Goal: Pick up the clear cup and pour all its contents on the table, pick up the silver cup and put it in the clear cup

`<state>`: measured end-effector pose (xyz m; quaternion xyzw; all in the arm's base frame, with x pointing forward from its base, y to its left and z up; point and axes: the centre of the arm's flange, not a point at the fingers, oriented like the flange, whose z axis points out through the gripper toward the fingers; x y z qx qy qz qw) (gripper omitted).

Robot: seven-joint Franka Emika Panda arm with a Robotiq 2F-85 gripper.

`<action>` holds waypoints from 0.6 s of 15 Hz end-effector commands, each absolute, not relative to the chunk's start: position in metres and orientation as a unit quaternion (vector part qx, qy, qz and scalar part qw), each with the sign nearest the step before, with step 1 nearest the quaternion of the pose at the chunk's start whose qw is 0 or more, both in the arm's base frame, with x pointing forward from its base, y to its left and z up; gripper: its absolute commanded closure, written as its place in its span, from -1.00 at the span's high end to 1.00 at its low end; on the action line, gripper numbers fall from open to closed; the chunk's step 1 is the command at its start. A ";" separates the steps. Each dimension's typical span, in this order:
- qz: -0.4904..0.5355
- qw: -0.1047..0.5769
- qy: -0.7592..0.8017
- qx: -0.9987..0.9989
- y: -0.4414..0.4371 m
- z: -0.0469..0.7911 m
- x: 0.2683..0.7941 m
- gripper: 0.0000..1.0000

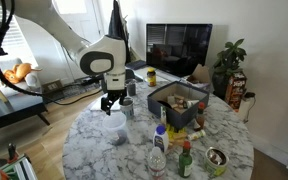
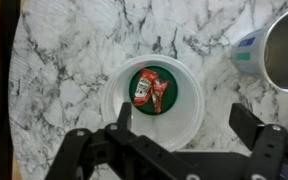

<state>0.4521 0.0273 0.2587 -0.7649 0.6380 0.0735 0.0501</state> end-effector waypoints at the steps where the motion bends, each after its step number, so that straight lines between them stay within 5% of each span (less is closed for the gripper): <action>1: 0.074 0.050 0.638 -0.765 0.027 0.259 0.452 1.00; 9: 0.060 0.040 0.701 -0.709 0.001 0.228 0.470 1.00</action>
